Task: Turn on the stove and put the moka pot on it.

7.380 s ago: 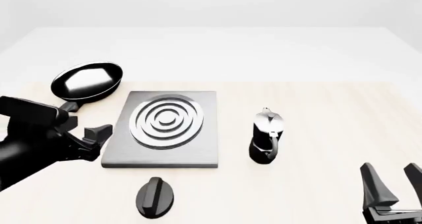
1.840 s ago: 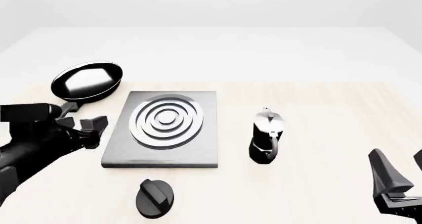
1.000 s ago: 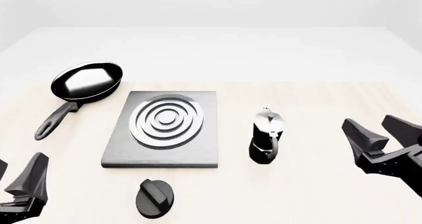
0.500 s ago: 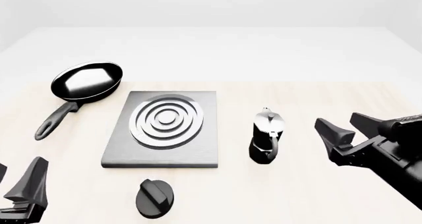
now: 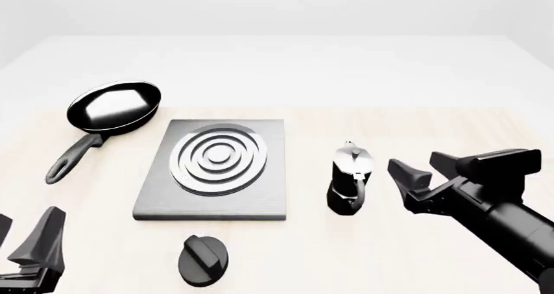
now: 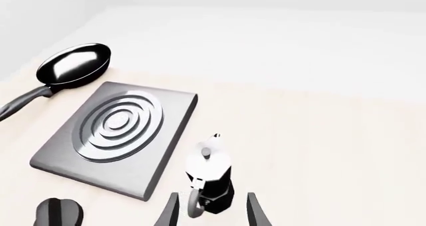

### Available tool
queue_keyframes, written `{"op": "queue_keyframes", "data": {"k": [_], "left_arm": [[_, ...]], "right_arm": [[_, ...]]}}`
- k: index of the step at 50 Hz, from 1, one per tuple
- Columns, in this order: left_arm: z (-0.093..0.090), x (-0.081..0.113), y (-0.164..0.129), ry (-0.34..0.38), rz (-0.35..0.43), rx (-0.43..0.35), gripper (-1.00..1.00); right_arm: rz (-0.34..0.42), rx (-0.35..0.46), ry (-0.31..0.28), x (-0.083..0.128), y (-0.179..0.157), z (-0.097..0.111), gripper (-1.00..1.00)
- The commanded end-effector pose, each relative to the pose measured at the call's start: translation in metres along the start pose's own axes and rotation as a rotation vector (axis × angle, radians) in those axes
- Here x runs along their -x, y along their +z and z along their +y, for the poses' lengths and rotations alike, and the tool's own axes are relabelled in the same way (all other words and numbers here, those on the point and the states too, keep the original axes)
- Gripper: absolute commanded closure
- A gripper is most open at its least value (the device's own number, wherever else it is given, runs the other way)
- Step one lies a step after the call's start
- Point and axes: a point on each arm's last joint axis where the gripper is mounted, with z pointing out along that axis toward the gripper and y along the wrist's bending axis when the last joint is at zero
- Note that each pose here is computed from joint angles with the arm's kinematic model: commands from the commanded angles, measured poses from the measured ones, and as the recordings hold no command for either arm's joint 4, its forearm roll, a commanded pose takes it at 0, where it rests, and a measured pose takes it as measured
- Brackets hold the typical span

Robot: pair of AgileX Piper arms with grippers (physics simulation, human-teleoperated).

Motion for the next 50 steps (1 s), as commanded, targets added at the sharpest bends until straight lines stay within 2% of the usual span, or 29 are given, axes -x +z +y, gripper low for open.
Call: {"op": "queue_keyframes", "data": {"k": [1, 50], "left_arm": [[0.000, -0.002, 0.001, -0.001, 0.003, -0.005, -1.00], [0.000, -0.007, 0.010, -0.014, 0.028, -0.011, -1.00]], "right_arm": [[0.020, 0.007, 0.009, -0.009, 0.015, 0.001, -1.00], [0.072, 0.040, 0.093, -0.040, 0.055, 0.007, -1.00]]}}
